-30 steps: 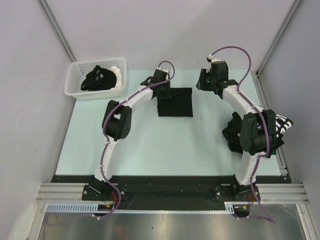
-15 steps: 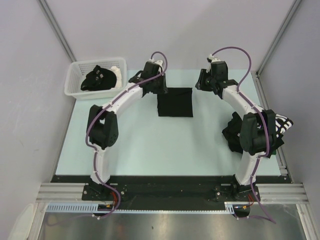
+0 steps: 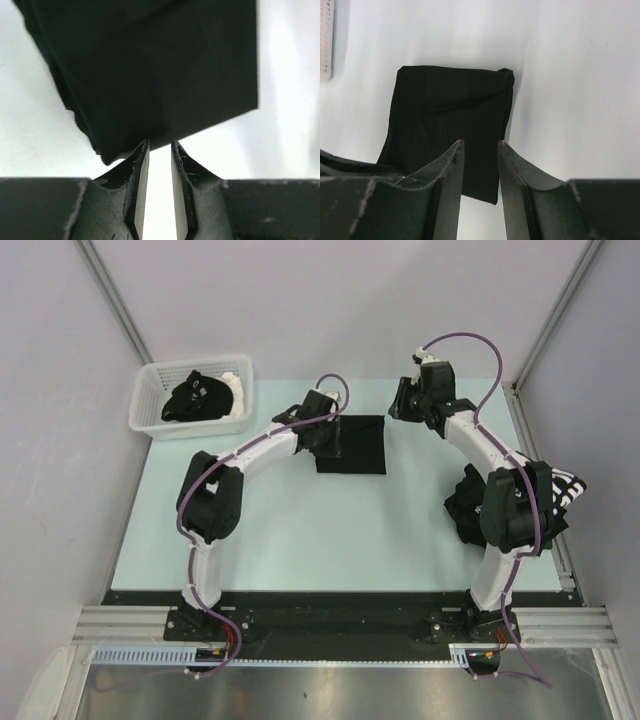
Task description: Fold and stack the t-shirts
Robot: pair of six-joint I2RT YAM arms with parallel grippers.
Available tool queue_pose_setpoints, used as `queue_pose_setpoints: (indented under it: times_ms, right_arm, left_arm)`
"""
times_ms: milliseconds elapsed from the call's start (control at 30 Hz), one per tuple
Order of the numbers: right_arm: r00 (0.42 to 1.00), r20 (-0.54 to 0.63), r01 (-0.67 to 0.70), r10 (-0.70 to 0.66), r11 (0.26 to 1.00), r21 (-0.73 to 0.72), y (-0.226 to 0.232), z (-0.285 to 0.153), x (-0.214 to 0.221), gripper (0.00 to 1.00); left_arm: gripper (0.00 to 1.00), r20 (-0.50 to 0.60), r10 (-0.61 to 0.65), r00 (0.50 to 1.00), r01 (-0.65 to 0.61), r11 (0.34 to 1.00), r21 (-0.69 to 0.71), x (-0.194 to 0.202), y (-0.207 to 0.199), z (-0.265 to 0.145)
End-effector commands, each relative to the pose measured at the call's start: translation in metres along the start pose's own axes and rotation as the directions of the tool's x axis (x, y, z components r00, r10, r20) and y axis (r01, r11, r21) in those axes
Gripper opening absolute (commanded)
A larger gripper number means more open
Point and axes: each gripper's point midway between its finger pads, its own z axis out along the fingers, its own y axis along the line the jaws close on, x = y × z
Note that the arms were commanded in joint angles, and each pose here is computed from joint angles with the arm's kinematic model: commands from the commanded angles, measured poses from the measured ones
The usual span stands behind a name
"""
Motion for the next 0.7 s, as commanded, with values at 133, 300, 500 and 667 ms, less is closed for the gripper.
queue_pose_setpoints:
  times_ms: [133, 300, 500, 667]
  right_arm:
    - [0.998, 0.059, 0.039, -0.037, 0.999, -0.027, 0.01, -0.024, -0.024, 0.38]
    - [0.999, 0.04, 0.033, -0.032, 0.999, -0.033, 0.009, -0.023, -0.019, 0.38]
    - [0.999, 0.029, 0.031, -0.03, 0.999, -0.033, 0.008, -0.021, -0.016, 0.39]
    - [1.0, -0.001, 0.02, -0.02, 0.999, -0.037, 0.007, -0.017, -0.007, 0.4]
  left_arm:
    - [0.28, 0.012, -0.036, 0.999, 0.037, 0.996, -0.083, 0.007, 0.021, 0.013]
    - [0.28, -0.016, -0.041, 0.999, 0.039, 0.991, -0.127, 0.018, 0.032, 0.03]
    - [0.28, -0.057, -0.073, 0.996, 0.065, 0.989, -0.131, 0.033, 0.036, 0.044]
    - [0.29, -0.022, -0.068, 0.997, 0.066, 0.995, -0.078, 0.014, 0.021, 0.037]
